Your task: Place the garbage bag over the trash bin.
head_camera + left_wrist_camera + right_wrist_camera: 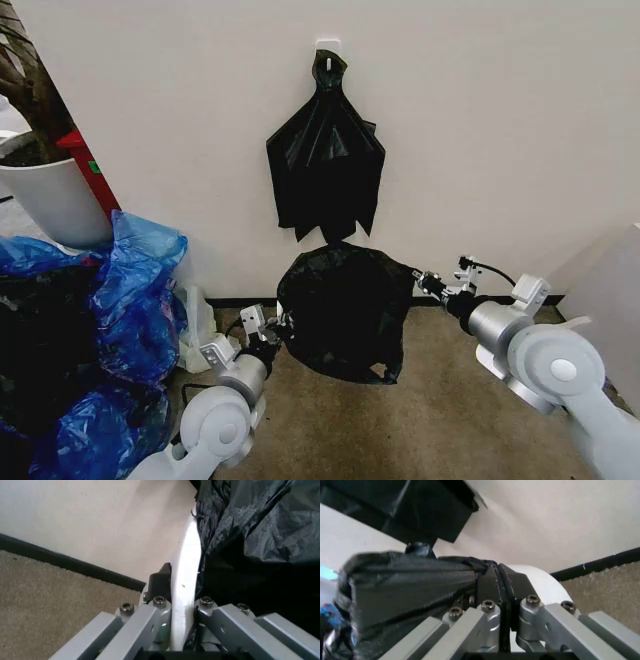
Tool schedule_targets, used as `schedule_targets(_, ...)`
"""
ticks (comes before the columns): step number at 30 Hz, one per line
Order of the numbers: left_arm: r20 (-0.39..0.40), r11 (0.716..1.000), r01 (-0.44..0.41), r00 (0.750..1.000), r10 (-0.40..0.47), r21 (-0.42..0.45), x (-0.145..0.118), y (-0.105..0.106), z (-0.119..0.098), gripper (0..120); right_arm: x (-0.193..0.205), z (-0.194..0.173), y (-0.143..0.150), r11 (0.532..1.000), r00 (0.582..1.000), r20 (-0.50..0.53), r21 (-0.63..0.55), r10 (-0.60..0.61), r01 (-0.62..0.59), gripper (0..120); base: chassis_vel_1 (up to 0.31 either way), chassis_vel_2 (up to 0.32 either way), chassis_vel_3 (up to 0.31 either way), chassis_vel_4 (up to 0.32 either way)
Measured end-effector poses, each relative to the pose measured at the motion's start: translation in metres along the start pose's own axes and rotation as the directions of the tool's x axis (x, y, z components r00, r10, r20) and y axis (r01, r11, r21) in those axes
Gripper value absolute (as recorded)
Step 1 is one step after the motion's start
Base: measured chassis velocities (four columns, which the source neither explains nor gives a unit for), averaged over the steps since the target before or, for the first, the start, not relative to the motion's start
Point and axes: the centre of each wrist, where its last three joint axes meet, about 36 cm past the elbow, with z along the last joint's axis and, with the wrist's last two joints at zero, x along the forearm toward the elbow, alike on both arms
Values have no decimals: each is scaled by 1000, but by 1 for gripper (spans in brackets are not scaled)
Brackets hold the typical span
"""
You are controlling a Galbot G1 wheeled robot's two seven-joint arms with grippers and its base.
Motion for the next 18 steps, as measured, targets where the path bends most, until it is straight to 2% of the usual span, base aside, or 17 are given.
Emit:
schedule_targets(9,-10,1000,-3,1000,3,11,1,1,0,1,-3,15,9,996,999,17,80,-38,37,3,0,0,0,0)
schedule_targets(13,-18,999,2,1000,-1,36,0,0,-2,1,6,9,16,993,998,62,117,-12,5,18,0,0,0,0)
schedule_targets(15,-31,998,20,999,-18,62,-1,-1,-4,1,15,4,19,994,997,79,113,-7,-1,26,0,0,0,0)
schedule_targets(16,-31,998,20,999,-18,62,-1,-1,-4,1,15,4,19,994,997,79,113,-7,-1,26,0,0,0,0)
schedule_targets(18,-44,995,46,998,-42,94,-3,-2,-6,1,26,1,22,995,996,93,98,-7,-3,36,0,0,0,0)
